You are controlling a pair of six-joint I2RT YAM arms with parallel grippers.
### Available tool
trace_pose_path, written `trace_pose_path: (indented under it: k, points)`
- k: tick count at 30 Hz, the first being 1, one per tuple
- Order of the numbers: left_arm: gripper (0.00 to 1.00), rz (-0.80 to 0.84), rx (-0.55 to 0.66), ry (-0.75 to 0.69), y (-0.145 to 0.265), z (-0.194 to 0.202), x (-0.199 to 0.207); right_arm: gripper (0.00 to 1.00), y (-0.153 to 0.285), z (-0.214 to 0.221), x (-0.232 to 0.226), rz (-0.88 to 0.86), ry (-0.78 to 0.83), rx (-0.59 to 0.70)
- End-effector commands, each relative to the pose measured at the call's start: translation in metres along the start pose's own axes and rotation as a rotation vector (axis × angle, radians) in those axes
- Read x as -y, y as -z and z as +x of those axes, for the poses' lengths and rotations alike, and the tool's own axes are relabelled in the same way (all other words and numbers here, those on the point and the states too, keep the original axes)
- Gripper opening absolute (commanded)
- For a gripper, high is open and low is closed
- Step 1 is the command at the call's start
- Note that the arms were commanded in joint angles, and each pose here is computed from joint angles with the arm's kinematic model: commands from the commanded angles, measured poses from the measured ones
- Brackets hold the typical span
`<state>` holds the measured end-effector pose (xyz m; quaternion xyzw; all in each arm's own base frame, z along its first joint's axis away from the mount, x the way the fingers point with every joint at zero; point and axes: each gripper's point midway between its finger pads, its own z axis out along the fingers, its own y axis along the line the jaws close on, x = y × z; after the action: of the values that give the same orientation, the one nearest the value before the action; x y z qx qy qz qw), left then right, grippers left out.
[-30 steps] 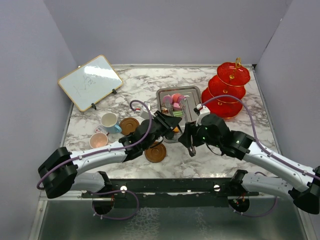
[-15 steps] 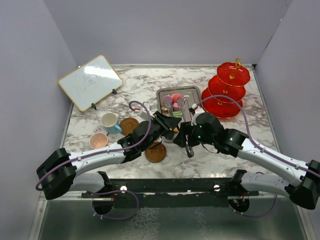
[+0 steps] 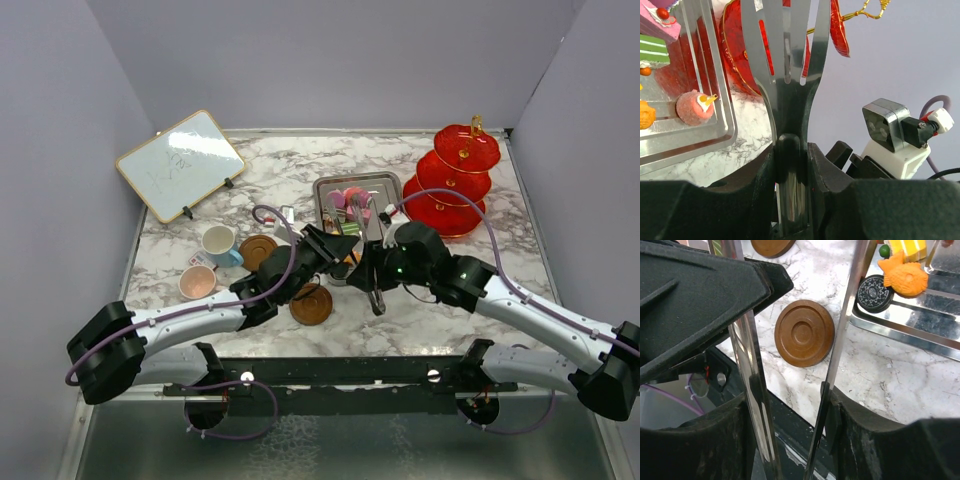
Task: Serve the afternoon tea
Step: Pick up the clamp from the center of the board.
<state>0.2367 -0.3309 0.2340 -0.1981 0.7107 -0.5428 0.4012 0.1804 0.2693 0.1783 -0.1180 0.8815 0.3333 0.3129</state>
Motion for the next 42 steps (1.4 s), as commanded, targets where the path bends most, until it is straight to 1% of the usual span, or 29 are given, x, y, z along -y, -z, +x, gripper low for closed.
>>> trace_pose_path:
  k: [1,6,8,10,12,15,18,19,21,26,28,30,32,35,37,40,42]
  points:
    - [0.21,0.090,0.004,0.025,0.006,-0.004,0.022,0.48,0.002,-0.016,-0.020,-0.085,-0.002,0.039]
    - [0.21,0.089,-0.001,0.025,0.007,-0.002,0.020,0.40,0.005,-0.022,-0.020,-0.083,-0.006,0.060]
    - [0.23,0.087,0.004,0.025,0.007,-0.003,0.019,0.38,0.006,-0.025,-0.017,-0.061,-0.005,0.070]
    - [0.31,0.085,0.010,0.025,0.008,-0.005,0.018,0.37,0.009,-0.027,-0.014,-0.037,0.007,0.076]
    - [0.46,0.083,0.016,0.020,0.008,-0.006,0.018,0.36,0.010,-0.027,-0.010,-0.017,0.019,0.076]
    - [0.60,0.081,0.018,0.017,0.008,-0.006,0.017,0.33,0.014,-0.026,0.000,0.040,0.032,0.067]
    - [0.77,0.071,0.014,0.014,0.008,-0.004,0.012,0.33,0.018,-0.027,0.007,0.082,0.045,0.068]
    - [0.81,0.067,0.009,0.015,0.009,-0.003,0.010,0.33,0.019,-0.027,0.010,0.100,0.051,0.065]
    - [0.86,0.062,0.002,0.012,0.011,-0.002,0.006,0.33,0.021,-0.027,0.021,0.161,0.062,0.063]
    - [0.93,-0.007,0.009,-0.038,0.024,-0.006,-0.015,0.33,0.028,-0.027,0.040,0.272,0.097,0.039]
    - [0.97,-0.061,0.023,-0.101,0.031,-0.012,-0.024,0.33,0.030,-0.023,0.048,0.315,0.109,0.015]
    - [0.99,-0.137,0.033,-0.201,0.039,-0.023,-0.034,0.34,0.032,-0.016,0.053,0.344,0.122,-0.031]
    - [0.99,-0.196,0.030,-0.341,0.047,-0.036,-0.035,0.34,0.034,-0.011,0.055,0.358,0.138,-0.077]
    - [0.99,-0.311,-0.015,-0.597,0.059,-0.058,-0.044,0.34,0.037,-0.003,0.058,0.381,0.153,-0.143]
    - [0.99,-0.395,-0.038,-0.711,0.067,-0.076,-0.048,0.35,0.040,0.001,0.061,0.401,0.153,-0.175]
    - [0.99,-0.484,-0.066,-0.840,0.082,-0.100,-0.056,0.36,0.040,0.005,0.063,0.416,0.141,-0.194]
    - [0.99,-0.516,-0.049,-0.891,0.092,-0.113,-0.061,0.36,0.037,0.007,0.060,0.397,0.140,-0.208]
